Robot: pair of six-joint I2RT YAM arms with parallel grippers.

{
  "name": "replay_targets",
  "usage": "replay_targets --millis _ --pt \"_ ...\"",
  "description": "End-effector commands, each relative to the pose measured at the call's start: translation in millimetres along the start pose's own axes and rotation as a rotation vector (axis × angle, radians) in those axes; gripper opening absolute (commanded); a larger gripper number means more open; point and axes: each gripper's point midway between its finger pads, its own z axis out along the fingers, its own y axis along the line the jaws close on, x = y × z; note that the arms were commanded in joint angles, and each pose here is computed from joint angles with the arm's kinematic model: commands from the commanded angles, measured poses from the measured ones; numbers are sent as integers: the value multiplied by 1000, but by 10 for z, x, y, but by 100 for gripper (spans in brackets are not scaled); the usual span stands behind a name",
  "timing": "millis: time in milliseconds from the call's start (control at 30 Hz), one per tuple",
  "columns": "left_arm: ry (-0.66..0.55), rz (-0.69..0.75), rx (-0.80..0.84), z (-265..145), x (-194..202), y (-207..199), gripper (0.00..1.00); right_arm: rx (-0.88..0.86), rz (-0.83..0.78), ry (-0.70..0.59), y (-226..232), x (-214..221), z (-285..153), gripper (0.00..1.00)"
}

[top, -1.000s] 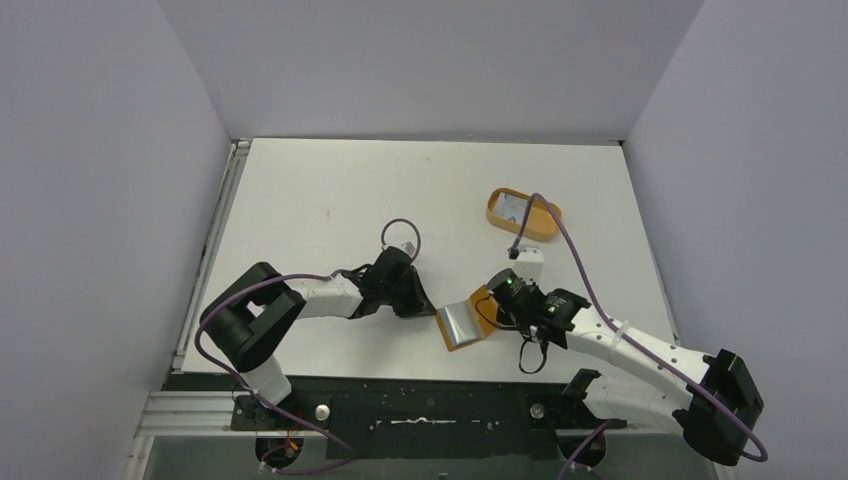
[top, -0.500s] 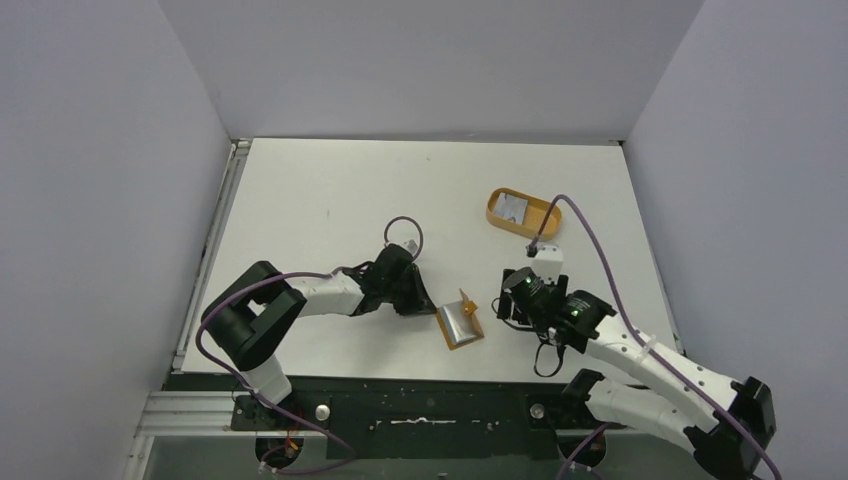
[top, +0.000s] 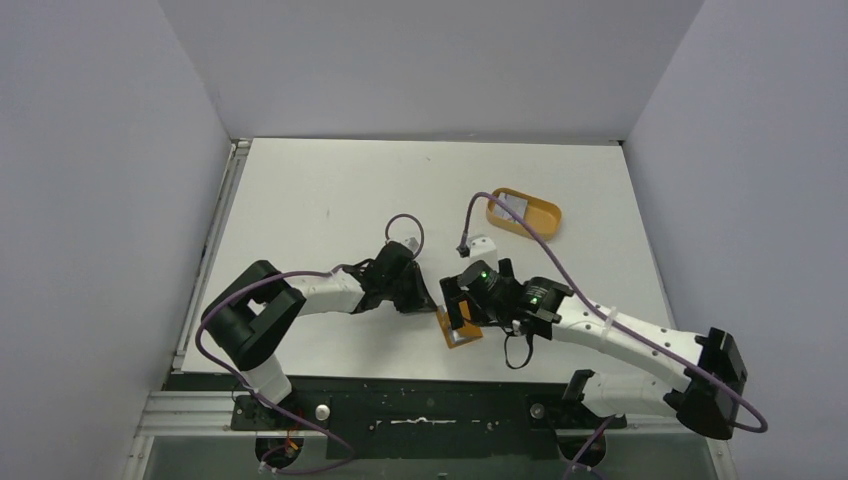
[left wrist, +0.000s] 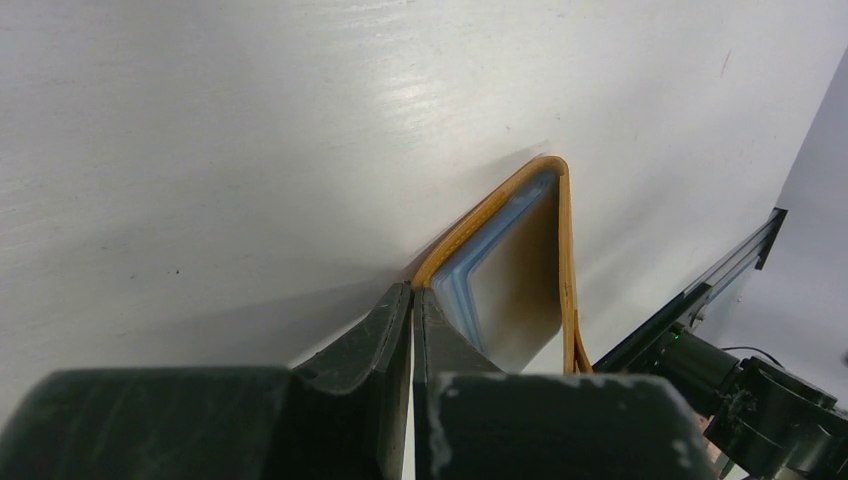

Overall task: Put the credit cards into the card holder
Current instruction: Open the card holder at the center of the board.

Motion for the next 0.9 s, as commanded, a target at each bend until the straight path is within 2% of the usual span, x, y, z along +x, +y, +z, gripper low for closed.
replay_targets --millis 0,300,633,733,867 --pt "-16 24 35 1 -106 -140 0 -63 -54 33 227 81 205 100" --pt "-10 23 32 6 -90 -120 0 -60 -126 131 422 260 537 100" --pt "-1 19 31 28 -65 -94 0 99 -191 198 203 442 721 100" --pt "1 18 30 27 -59 -83 0 139 -193 195 125 462 729 96" --pt "2 17 31 29 -51 -76 0 153 -183 183 67 467 715 87"
